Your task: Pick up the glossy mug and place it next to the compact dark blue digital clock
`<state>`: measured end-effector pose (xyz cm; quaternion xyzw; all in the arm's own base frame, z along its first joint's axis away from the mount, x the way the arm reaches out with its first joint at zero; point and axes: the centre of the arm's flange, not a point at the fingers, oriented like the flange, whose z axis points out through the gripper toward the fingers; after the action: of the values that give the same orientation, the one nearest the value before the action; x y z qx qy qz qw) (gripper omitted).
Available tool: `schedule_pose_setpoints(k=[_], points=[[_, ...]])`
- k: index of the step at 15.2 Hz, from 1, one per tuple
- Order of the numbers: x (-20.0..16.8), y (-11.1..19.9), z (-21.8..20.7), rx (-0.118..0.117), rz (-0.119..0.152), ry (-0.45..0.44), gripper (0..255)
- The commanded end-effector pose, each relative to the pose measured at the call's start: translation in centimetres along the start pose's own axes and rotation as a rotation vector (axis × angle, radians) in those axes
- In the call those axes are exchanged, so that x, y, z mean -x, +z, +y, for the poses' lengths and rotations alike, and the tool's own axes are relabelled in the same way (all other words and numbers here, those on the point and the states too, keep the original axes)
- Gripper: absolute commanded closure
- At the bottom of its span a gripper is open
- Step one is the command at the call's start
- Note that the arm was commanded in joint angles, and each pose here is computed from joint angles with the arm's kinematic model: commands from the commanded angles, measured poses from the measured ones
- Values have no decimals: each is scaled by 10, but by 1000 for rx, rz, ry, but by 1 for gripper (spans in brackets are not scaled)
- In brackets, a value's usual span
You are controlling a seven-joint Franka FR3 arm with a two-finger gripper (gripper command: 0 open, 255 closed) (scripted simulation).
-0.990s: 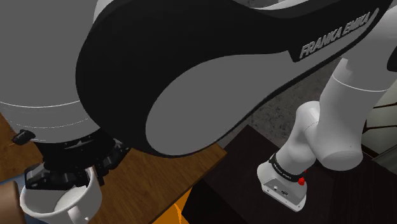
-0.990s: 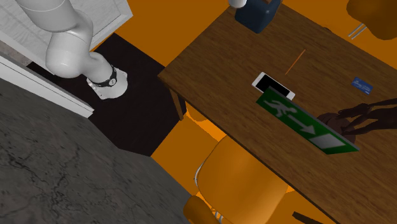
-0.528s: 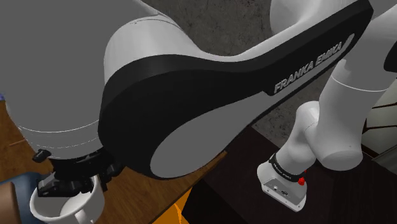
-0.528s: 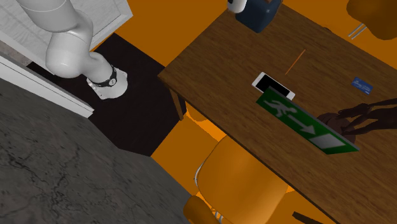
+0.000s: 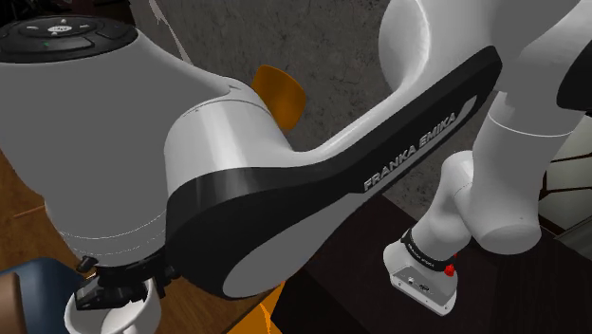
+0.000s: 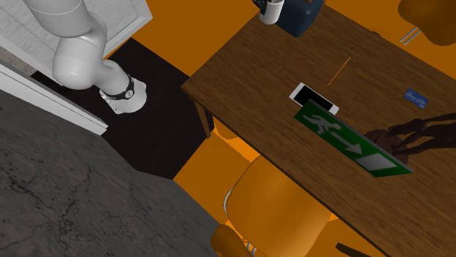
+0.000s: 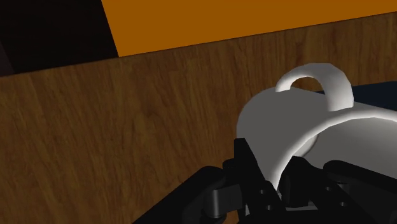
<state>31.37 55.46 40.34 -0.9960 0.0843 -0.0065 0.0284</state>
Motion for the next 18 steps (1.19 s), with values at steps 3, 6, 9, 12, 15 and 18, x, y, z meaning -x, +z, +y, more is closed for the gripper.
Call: schedule_pose_setpoints(k=[3,6,9,12,15,18], points=[[1,21,1,-1,-1,-1,255],[1,37,2,-1,-1,-1,255],[2,44,3,-1,-1,-1,255],[1,44,3,-1,-1,-1,255],[1,44,3,-1,-1,-1,255],[1,44,3,-1,-1,-1,0]])
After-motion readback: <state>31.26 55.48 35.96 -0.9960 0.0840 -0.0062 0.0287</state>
